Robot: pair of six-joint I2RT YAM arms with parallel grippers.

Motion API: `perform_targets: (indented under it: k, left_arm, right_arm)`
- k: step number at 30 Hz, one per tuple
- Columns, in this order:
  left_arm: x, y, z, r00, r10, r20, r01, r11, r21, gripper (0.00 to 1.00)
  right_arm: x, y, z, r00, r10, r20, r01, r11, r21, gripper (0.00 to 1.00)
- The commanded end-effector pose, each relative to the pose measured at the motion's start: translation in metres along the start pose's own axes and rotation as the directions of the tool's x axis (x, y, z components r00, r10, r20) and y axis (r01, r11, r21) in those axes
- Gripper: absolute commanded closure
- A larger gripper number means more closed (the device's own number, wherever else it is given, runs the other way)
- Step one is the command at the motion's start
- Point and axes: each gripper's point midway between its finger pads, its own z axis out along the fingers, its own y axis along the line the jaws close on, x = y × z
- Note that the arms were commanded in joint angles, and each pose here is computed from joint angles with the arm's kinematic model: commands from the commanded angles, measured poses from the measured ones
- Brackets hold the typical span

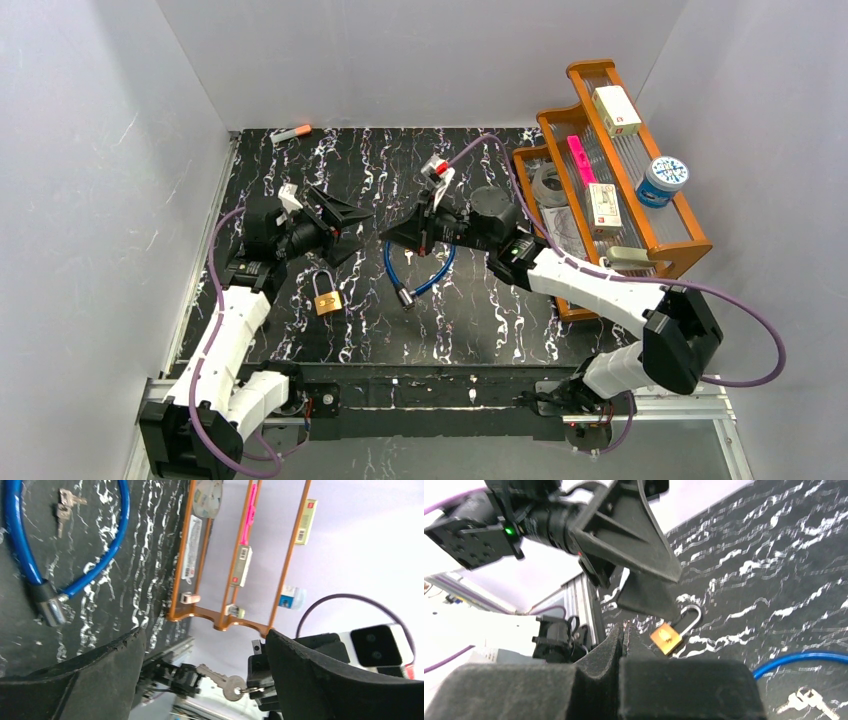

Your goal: Unlock with the key

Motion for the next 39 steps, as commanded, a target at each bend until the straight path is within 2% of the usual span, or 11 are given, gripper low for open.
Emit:
perform_targets:
  k: [1, 3, 9, 12, 16, 17, 20, 25, 34, 39]
  left_arm:
    - [0.014, -0.011, -0.006, 0.979, -0.192, -0.068, 0.194, 0.981, 0.022, 0.11]
    - [0.016, -0.006, -0.004, 0.961, -0.266, -0.078, 0.269, 0.963, 0.024, 0.06]
    - [0.018, -0.004, 0.000, 0.910, -0.400, -0.115, 0.409, 0.909, 0.082, 0.02]
    - [0.021, 0.000, 0.002, 0.852, -0.499, -0.159, 0.515, 0.854, 0.081, 0.02]
    - [0.022, 0.004, 0.004, 0.746, -0.634, -0.203, 0.661, 0.741, 0.118, 0.02]
    - [0.021, 0.007, 0.004, 0.738, -0.645, -0.198, 0.672, 0.730, 0.127, 0.02]
    - [0.019, 0.011, 0.004, 0.713, -0.674, -0.193, 0.700, 0.700, 0.139, 0.12]
    - [0.017, 0.004, 0.003, 0.724, -0.659, -0.203, 0.689, 0.708, 0.155, 0.26]
    - [0.018, 0.016, 0.007, 0.723, -0.667, -0.182, 0.690, 0.710, 0.140, 0.69]
    - [0.019, 0.021, 0.010, 0.735, -0.657, -0.166, 0.677, 0.726, 0.123, 0.82]
  right_arm:
    - [-0.043, 0.012, -0.004, 0.983, -0.083, 0.162, 0.086, 0.996, -0.013, 0.99]
    - [-0.046, 0.014, -0.002, 0.982, -0.080, 0.172, 0.086, 0.996, -0.028, 0.99]
    - [-0.057, 0.019, 0.003, 0.974, -0.077, 0.214, 0.090, 0.994, -0.053, 0.99]
    - [-0.055, 0.019, 0.005, 0.974, -0.086, 0.210, 0.101, 0.993, -0.060, 0.99]
    - [-0.041, 0.013, 0.012, 0.977, -0.121, 0.175, 0.136, 0.988, -0.077, 0.99]
    - [-0.038, 0.012, 0.014, 0.978, -0.129, 0.165, 0.144, 0.986, -0.085, 0.99]
    - [-0.029, 0.011, 0.020, 0.983, -0.133, 0.130, 0.148, 0.983, -0.113, 0.99]
    - [-0.013, 0.008, 0.025, 0.989, -0.127, 0.079, 0.137, 0.981, -0.139, 0.99]
    - [0.000, 0.000, 0.023, 0.992, -0.122, 0.041, 0.126, 0.985, -0.118, 0.99]
    - [0.002, -0.001, 0.022, 0.992, -0.120, 0.034, 0.124, 0.986, -0.111, 0.99]
